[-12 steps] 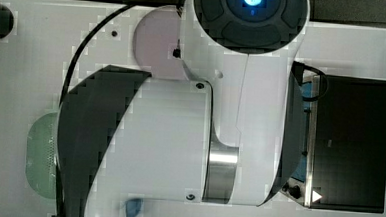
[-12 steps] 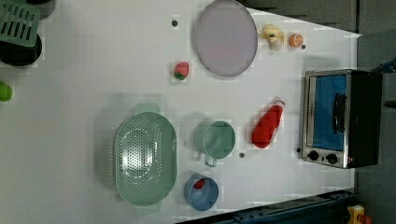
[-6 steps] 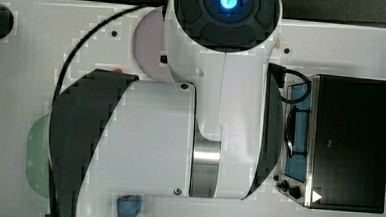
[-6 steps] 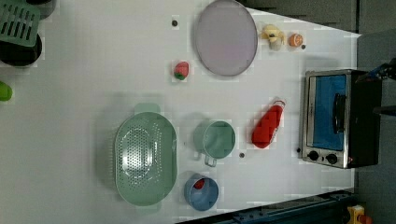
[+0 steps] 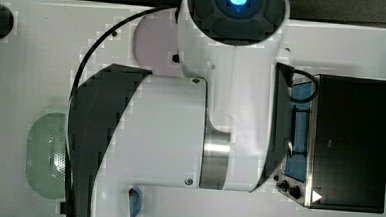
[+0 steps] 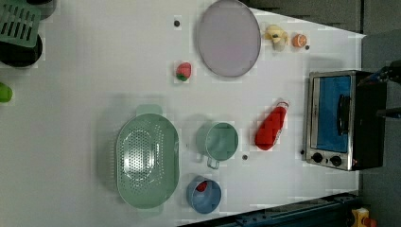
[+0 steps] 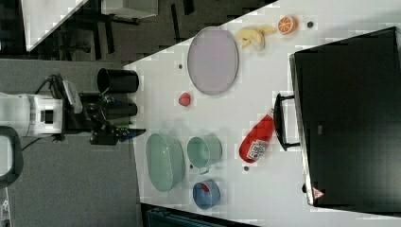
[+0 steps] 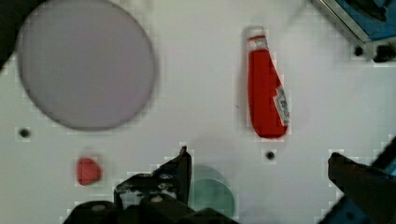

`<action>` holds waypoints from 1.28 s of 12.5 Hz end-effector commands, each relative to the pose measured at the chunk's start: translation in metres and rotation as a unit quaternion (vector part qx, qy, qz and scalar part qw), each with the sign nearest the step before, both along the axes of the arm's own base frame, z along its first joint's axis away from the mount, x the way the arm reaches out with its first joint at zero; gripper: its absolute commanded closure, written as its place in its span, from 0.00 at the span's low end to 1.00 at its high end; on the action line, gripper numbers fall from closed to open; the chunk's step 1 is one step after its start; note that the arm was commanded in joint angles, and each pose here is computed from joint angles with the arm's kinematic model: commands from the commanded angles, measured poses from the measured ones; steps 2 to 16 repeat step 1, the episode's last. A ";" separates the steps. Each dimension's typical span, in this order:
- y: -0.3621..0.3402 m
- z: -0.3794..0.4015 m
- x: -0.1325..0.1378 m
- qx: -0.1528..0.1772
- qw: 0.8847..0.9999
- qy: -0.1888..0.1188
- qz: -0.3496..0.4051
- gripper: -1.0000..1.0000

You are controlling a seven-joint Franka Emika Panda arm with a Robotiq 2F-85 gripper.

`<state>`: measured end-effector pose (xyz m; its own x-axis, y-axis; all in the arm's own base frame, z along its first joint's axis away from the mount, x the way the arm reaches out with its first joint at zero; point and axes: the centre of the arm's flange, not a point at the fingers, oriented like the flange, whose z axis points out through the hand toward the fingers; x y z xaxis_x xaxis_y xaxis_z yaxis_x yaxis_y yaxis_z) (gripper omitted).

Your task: Pick Ketchup from oven and place it on table.

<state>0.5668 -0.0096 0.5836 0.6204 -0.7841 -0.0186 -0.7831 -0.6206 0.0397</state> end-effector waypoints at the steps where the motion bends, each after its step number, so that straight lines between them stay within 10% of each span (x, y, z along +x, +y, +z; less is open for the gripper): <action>1: -0.005 -0.001 -0.006 0.007 1.000 0.011 -0.019 0.00; 16: -0.005 -0.001 -0.006 0.007 1.000 0.011 -0.019 0.00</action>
